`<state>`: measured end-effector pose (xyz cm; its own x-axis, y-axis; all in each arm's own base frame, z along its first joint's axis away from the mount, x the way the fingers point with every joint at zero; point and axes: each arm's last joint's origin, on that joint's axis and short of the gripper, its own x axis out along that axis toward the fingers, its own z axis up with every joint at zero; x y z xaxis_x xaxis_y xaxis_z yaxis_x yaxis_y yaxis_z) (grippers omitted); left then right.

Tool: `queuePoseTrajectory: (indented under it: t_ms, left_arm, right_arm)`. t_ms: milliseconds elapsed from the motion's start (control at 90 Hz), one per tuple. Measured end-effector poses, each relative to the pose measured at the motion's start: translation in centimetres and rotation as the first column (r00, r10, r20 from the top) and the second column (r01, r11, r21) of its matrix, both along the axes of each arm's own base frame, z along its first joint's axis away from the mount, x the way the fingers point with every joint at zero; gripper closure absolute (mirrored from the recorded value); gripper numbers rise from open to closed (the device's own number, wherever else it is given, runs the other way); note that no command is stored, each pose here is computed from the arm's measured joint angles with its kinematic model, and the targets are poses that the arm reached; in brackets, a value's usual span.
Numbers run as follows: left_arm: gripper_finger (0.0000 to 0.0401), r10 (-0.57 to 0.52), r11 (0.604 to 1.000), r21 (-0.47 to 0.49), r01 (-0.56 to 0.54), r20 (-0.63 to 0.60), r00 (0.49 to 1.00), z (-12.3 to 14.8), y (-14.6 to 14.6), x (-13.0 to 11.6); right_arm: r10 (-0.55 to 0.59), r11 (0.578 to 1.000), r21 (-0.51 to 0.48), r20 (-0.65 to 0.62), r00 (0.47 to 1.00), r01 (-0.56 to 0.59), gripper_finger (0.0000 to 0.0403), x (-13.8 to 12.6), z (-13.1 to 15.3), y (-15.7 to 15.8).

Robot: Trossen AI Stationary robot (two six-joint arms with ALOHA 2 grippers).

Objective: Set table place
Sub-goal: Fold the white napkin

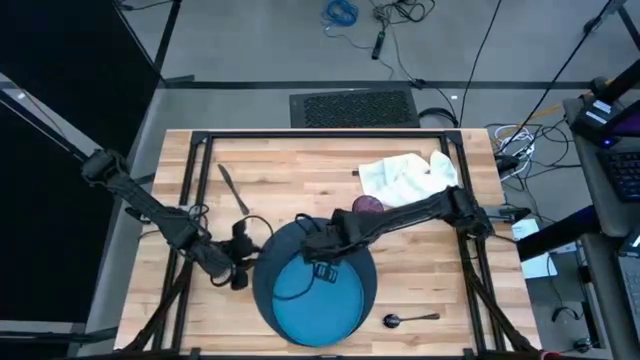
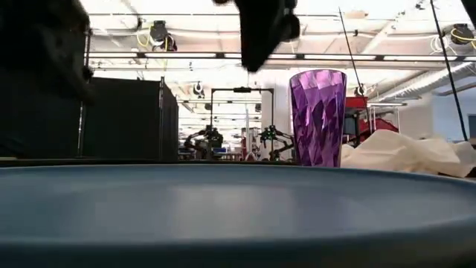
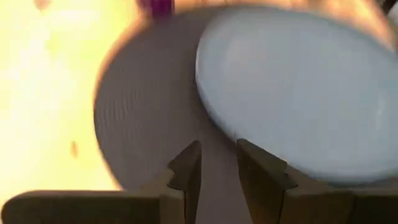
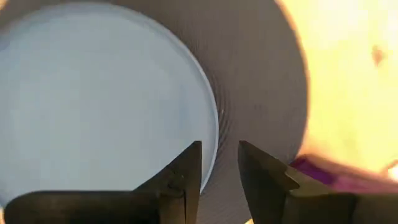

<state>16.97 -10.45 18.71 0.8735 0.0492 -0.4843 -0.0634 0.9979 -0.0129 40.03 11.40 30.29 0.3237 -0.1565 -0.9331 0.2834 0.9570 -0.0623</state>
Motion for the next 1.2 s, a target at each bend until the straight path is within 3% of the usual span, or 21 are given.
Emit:
queuePoseTrajectory:
  t_ms: [133, 300, 456, 522, 622, 744, 833, 900, 978, 1022, 1089, 1133, 1200]
  left_arm:
    - [0.0315, -0.008, 0.997, 0.079, -0.004, 0.162, 0.987, 2.2, 1.0, 0.8]
    - [0.0315, 0.06, 0.986, 0.13, -0.101, 0.289, 0.955, 4.7, 4.0, 0.9]
    - [0.0315, 0.167, 0.965, 0.121, -0.231, 0.393, 0.904, 6.9, 7.5, -0.3]
    - [0.0315, 0.197, 0.955, 0.115, -0.274, 0.446, 0.873, 8.2, 9.0, -1.1]
    - [0.0315, 0.218, 0.947, 0.097, -0.305, 0.502, 0.837, 10.2, 10.7, -2.1]
    - [0.0315, 0.194, 0.961, 0.079, -0.266, 0.497, 0.846, 12.5, 12.1, -2.9]
    - [0.0315, 0.194, 0.963, 0.078, -0.259, 0.468, 0.862, 13.3, 12.9, -2.8]
    - [0.0315, 0.209, 0.959, 0.083, -0.272, 0.44, 0.873, 13.6, 13.5, -2.4]
    - [0.0315, 0.23, 0.953, 0.088, -0.288, 0.405, 0.885, 13.8, 14.1, -1.8]
    - [0.0315, 0.232, 0.955, 0.083, -0.286, 0.393, 0.89, 13.9, 14.4, -1.4]
    - [0.0315, 0.211, 0.963, 0.077, -0.26, 0.391, 0.896, 14.3, 14.7, -1.1]
    - [0.0315, 0.199, 0.966, 0.075, -0.247, 0.395, 0.897, 14.6, 14.9, -0.8]
    - [0.0315, 0.193, 0.968, 0.073, -0.238, 0.386, 0.902, 14.6, 15.1, -0.3]
  right_arm:
    - [0.003, 0.99, -0.139, 0.067, 0.998, 0.006, 0.0312, -3.6, 3.5, 1.8]
    - [0.067, 0.979, -0.201, 0.131, 0.989, -0.04, 0.0312, -7.5, 5.8, 5.3]
    - [0.12, 0.935, -0.347, 0.116, 0.986, -0.073, 0.0312, -10.8, 5.0, 8.0]
    - [0.079, 0.904, -0.426, 0.134, 0.988, -0.015, 0.0312, -12.6, 4.0, 8.5]
    - [0.033, 0.881, -0.462, 0.263, 0.964, 0.096, 0.0312, -15.9, 2.3, 8.4]
    - [-0.072, 0.872, -0.399, 0.466, 0.882, 0.282, 0.0312, -20.1, -0.5, 6.1]
    - [-0.155, 0.864, -0.298, 0.609, 0.778, 0.406, 0.0312, -21.7, -2.1, 3.0]
    - [-0.162, 0.857, -0.27, 0.666, 0.728, 0.438, 0.0312, -22.1, -2.4, 0.6]
    - [-0.12, 0.853, -0.295, 0.693, 0.711, 0.431, 0.0312, -22.0, -1.5, -2.2]
    - [-0.078, 0.865, -0.306, 0.701, 0.709, 0.398, 0.0312, -21.8, -0.5, -3.7]
    - [0.052, 0.918, -0.305, 0.725, 0.687, 0.252, 0.0312, -21.5, 1.2, -6.2]
    - [0.177, 0.95, -0.294, 0.782, 0.598, 0.103, 0.0312, -21.5, 2.3, -7.8]
    - [0.301, 0.95, -0.307, 0.853, 0.426, -0.055, 0.0312, -22.2, 3.8, -10.4]
